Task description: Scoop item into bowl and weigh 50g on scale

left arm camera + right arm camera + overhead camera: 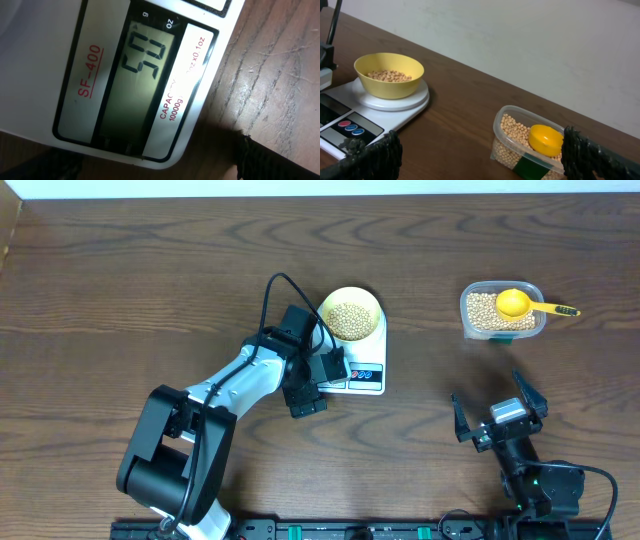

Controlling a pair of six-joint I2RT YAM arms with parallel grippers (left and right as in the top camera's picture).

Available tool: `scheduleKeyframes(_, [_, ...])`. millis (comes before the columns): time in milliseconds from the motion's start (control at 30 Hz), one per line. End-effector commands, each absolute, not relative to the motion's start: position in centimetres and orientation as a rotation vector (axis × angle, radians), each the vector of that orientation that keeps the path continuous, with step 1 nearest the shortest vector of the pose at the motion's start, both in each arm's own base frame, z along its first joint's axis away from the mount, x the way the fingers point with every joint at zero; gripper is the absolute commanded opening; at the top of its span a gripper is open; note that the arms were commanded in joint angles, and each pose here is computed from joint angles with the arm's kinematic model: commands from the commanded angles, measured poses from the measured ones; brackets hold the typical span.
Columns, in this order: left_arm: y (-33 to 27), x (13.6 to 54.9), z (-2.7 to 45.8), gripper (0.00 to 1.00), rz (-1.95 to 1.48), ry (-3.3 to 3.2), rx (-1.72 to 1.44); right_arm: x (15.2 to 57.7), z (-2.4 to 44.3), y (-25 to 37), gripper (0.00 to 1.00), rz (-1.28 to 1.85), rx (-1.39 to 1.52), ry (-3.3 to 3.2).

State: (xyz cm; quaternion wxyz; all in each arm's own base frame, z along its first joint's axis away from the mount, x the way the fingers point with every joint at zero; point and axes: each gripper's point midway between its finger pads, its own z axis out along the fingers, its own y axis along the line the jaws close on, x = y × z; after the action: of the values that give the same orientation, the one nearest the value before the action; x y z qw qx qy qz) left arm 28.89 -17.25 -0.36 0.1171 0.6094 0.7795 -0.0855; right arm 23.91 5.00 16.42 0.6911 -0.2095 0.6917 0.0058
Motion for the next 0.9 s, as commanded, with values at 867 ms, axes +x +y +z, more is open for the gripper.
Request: scheduleKeyframes(867, [-17.3,27.2,-2.4,0.97,-0.306,2.299,1.861,24.7,16.9,-1.0,0.99,-0.063,0.011,1.594])
